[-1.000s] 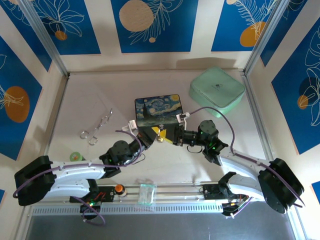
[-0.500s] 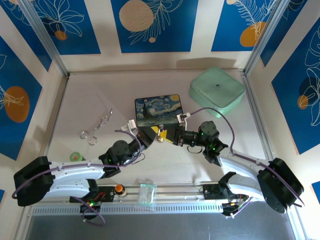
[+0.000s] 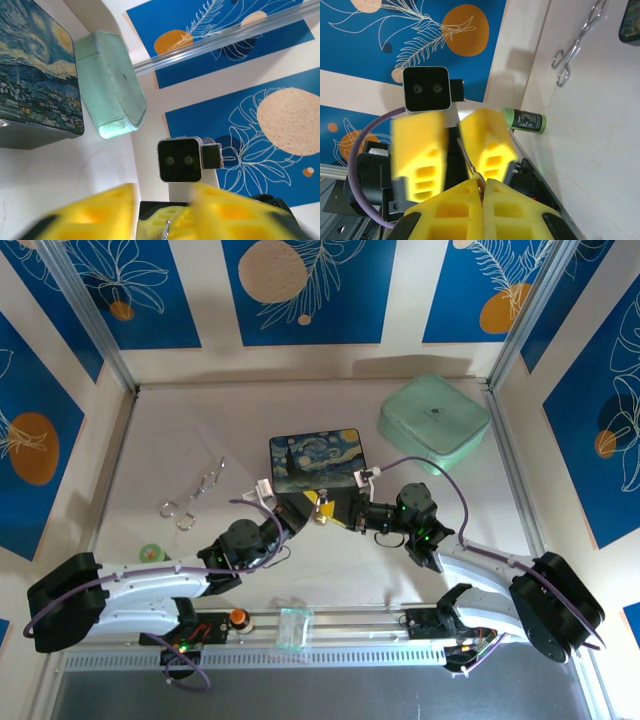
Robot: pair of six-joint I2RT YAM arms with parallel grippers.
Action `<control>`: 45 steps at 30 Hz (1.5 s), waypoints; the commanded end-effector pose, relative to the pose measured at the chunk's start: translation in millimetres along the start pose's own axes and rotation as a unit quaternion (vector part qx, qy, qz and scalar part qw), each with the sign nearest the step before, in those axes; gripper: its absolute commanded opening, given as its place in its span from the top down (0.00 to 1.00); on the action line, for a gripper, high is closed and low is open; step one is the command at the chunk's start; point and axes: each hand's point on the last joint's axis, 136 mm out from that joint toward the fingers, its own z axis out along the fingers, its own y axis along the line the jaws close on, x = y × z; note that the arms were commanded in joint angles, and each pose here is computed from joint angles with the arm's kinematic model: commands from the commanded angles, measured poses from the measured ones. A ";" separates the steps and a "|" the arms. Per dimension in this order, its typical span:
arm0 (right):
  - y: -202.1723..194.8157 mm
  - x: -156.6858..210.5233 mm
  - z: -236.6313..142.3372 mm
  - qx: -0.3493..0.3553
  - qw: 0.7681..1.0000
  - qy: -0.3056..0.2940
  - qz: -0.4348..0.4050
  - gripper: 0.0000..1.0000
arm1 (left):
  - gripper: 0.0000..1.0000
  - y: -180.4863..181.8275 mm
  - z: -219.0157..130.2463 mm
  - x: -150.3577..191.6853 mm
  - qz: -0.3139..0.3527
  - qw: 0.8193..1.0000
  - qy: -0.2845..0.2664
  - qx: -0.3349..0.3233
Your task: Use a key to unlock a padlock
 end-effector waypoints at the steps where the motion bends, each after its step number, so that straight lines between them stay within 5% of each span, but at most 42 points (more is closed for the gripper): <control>1: -9.0 0.9 -5.8 0.022 1.000 0.000 0.004 1.00 | 0.36 5.0 -6.2 -10.1 0.024 0.999 -0.019 -0.025; 4: -21.4 -1.0 -12.5 0.051 0.999 -0.008 0.010 1.00 | 0.21 16.8 -10.8 -16.9 0.082 0.993 -0.013 -0.085; 10: -50.8 -3.6 -30.8 0.134 0.990 -0.016 0.027 1.00 | 0.24 38.8 -3.8 -18.7 0.211 0.965 0.065 -0.142; 16: -70.9 -7.0 -54.0 0.211 0.977 -0.024 0.021 1.00 | 0.27 63.4 9.4 5.3 0.354 0.899 0.192 -0.175; 20: -78.5 -9.3 -65.4 0.217 0.975 -0.030 0.027 1.00 | 0.24 93.3 16.8 13.1 0.392 0.868 0.237 -0.194; 30: -91.0 -4.4 -71.3 0.231 0.972 -0.022 0.027 1.00 | 0.19 154.3 55.5 25.0 0.416 0.849 0.240 -0.222; 34: -90.2 -2.0 -72.2 0.228 0.973 -0.021 0.030 1.00 | 0.23 177.9 62.6 24.1 0.425 0.839 0.232 -0.248; 45: -97.7 0.3 -73.7 0.232 0.972 -0.027 0.036 1.00 | 0.43 189.1 77.3 32.2 0.411 0.853 0.220 -0.237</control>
